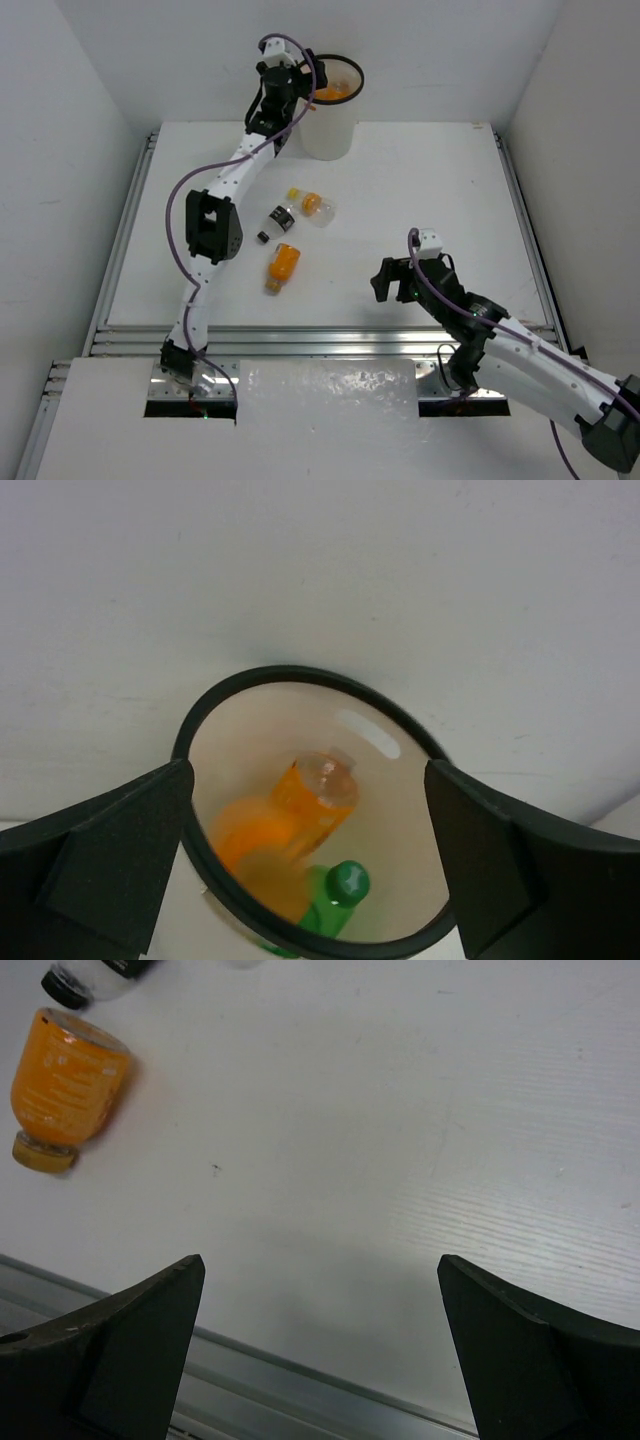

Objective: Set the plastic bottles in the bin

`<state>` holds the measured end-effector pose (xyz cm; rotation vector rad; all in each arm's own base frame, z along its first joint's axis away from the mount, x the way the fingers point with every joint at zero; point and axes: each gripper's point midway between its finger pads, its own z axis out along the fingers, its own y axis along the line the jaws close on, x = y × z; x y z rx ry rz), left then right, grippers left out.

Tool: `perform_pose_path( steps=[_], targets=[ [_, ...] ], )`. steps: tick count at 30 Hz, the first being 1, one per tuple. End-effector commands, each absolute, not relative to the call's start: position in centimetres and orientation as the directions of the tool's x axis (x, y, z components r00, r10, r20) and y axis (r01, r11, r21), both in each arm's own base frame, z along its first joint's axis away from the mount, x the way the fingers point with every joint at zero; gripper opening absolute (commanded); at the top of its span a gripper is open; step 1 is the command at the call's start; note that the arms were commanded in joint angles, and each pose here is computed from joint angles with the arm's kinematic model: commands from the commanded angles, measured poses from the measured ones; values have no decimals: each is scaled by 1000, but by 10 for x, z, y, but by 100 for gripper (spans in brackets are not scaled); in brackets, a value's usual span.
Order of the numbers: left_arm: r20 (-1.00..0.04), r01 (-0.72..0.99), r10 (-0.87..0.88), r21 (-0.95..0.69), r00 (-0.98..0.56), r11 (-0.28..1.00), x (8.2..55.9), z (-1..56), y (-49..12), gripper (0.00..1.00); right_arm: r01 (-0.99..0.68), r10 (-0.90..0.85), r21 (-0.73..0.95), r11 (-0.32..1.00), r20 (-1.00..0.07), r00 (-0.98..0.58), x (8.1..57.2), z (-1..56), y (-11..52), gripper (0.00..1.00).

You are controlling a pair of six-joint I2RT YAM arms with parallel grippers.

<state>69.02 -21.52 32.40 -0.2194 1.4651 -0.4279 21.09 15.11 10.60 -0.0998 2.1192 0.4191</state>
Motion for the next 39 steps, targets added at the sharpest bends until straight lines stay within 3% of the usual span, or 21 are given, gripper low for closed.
perform_pose_path(
  steps=[1,4,5,6,8,10,11,12,13,14,15,16,17,18,19,26,34,37,39],
  targets=[
    [-821,347,-484,-378,301,858,657,459,-217,99,-287,82,286,914,-824,-560,211,105,167,99],
    [-822,366,-484,-369,300,854,632,491,-217,100,-308,63,273,911,-832,-552,217,104,173,99],
    [-803,356,-491,-374,338,856,605,530,-207,100,-325,57,273,905,-837,-545,222,104,180,99],
    [-850,315,-449,-362,275,877,599,511,-215,100,-377,27,269,886,-842,-539,223,105,190,99],
    [-865,213,-432,-386,254,898,546,542,-191,100,-380,21,276,883,-832,-555,237,111,207,99],
    [-913,108,-396,-386,98,916,520,492,-188,100,-358,25,288,888,-808,-588,247,111,219,99],
    [-877,87,-465,-457,121,885,476,520,-166,100,-316,46,319,893,-765,-642,250,98,228,99],
    [-905,6,-423,-424,-35,906,467,452,-161,100,-305,88,364,880,-756,-649,258,111,242,99],
    [-893,-31,-445,-444,-69,896,446,437,-150,100,-285,112,398,872,-729,-676,260,108,251,99],
    [-854,-15,-519,-519,-24,855,401,460,-131,100,-251,150,433,866,-704,-694,263,107,260,99],
    [-850,-27,-524,-524,-45,852,384,443,-124,100,-200,199,480,854,-656,-728,267,102,275,99],
    [-850,-81,-514,-508,-117,858,369,391,-118,100,-184,213,497,848,-638,-740,267,99,285,99],
    [-822,-44,-567,-565,-59,824,333,410,-102,100,-149,256,537,831,-606,-754,265,98,298,99],
    [-832,-82,-544,-538,-112,839,322,372,-96,100,-142,254,539,830,-593,-764,268,91,311,99],
    [-819,-68,-568,-564,-85,823,299,377,-85,100,-165,260,564,809,-595,-760,269,94,327,99],
    [-853,-152,-454,-428,-258,891,251,292,-62,100,-189,234,547,815,-611,-756,267,77,397,99],
    [-857,-127,-446,-428,-258,895,233,262,-56,100,-114,193,415,903,-627,-755,296,37,416,98],
    [-859,-119,-444,-428,-255,896,234,264,-57,100,-116,124,305,945,-663,-738,299,24,403,87],
    [-858,-120,-438,-422,-269,899,236,261,-59,100,-158,103,302,940,-694,-713,304,28,406,67]
  ],
)
